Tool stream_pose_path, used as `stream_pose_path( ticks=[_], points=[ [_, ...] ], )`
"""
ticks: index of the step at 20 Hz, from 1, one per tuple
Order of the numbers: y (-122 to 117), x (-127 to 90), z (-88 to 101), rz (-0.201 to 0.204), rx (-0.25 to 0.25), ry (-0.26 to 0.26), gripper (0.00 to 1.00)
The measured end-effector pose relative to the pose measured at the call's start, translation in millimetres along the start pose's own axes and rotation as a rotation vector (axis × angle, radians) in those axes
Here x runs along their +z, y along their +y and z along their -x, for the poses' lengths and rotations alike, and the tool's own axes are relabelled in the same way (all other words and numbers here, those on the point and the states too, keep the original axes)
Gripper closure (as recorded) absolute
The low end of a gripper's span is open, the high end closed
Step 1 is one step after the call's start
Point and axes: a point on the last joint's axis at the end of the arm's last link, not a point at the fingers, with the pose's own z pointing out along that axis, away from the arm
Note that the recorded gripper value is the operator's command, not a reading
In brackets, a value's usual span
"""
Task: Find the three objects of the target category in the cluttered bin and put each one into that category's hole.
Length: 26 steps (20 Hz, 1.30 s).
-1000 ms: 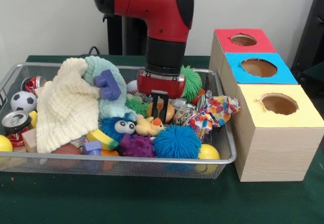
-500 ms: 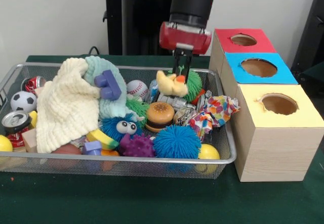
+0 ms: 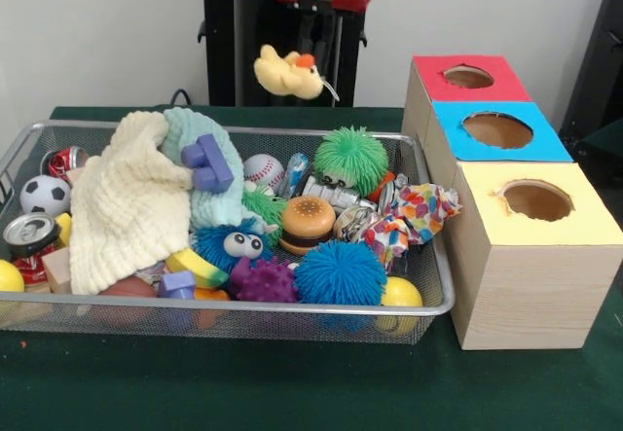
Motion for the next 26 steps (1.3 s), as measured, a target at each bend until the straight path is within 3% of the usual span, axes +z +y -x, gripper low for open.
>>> stream_pose_path(
  ticks=[3,7,9,10,13,15,18,26],
  points=[
    [-10,-14,-10.7,-0.006,0.112,0.089,1.00],
    [-2,-26,-37.8,-0.005,0.170,0.163,1.00],
    [7,-30,-56.5,-0.001,0.176,0.197,1.00],
    [20,-35,-79.0,0.005,0.169,0.230,1.00],
    [33,-38,-100.0,0.011,0.155,0.255,1.00],
    [49,-43,-127.4,0.019,0.134,0.281,1.00],
    [62,-48,-152.8,0.025,0.116,0.301,1.00],
    [79,-57,-195.7,0.014,0.123,0.349,1.00]
  ],
)
